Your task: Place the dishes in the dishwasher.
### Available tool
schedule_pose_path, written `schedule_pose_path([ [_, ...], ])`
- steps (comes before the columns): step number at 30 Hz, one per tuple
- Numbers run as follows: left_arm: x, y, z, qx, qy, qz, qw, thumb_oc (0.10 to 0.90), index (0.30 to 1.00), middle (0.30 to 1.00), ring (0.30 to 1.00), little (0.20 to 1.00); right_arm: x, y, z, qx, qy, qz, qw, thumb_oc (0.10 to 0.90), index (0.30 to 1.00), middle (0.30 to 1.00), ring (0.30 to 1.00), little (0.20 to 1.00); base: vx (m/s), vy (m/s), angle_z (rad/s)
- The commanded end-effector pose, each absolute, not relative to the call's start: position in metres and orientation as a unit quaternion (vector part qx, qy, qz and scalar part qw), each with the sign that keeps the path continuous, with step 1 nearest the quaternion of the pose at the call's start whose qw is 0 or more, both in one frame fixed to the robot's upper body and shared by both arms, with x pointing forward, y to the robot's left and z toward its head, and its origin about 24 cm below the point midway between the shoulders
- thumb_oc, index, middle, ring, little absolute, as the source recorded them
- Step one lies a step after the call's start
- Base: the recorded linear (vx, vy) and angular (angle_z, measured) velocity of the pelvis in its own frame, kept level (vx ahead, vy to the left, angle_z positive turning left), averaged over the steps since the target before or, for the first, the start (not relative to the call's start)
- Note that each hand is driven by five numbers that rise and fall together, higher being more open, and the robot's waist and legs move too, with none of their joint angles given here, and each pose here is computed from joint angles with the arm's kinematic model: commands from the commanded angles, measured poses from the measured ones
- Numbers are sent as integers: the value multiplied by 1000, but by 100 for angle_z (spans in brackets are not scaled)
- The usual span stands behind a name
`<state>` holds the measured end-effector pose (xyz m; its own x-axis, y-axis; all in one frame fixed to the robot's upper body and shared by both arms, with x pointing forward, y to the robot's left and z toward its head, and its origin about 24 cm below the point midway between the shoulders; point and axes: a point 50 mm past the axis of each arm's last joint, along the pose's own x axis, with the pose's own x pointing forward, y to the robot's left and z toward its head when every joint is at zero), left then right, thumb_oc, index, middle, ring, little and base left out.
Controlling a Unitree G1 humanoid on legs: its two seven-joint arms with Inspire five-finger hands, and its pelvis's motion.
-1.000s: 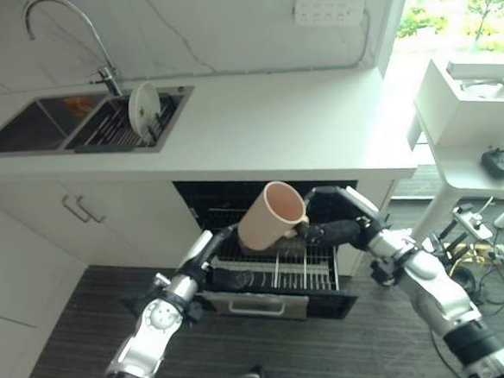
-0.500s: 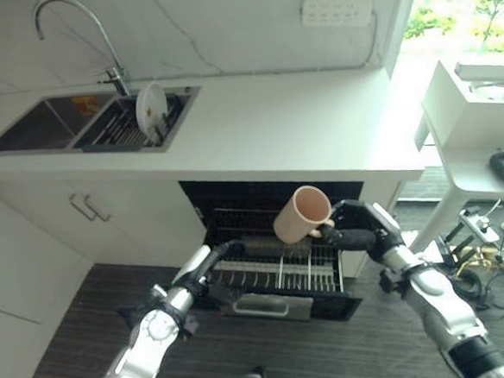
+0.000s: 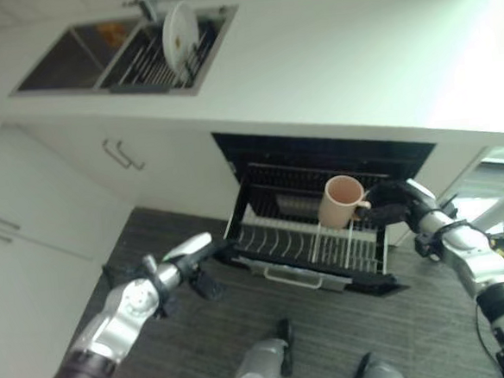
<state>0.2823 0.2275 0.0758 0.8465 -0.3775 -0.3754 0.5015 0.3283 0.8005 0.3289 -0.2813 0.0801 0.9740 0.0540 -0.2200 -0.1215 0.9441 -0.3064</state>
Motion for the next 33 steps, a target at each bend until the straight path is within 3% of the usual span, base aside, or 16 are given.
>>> schedule_pose_path([
  [1,289,220,104,537,-7,-273,798,800,900,900,900,900,351,-270,152,-189,-41,67,979,400,300,300,300,300,-24,8,7],
  [23,299,219,130,554,-74,-236,795,800,900,900,900,900,343,-296,97,-206,80,-4,975,400,300,300,300,300,-47,-14,-1],
  [24,300,219,131,555,-74,-234,795,800,900,900,900,900,341,-296,91,-203,89,-5,975,475,413,413,413,413,-69,0,-1],
  [25,300,220,132,555,-74,-231,795,800,900,900,900,900,338,-297,87,-198,96,-4,975,800,900,900,900,900,-68,2,-3],
  [33,304,224,142,563,-74,-221,793,800,900,900,900,900,329,-280,60,-233,191,142,943,800,900,900,900,900,-54,-22,-6],
])
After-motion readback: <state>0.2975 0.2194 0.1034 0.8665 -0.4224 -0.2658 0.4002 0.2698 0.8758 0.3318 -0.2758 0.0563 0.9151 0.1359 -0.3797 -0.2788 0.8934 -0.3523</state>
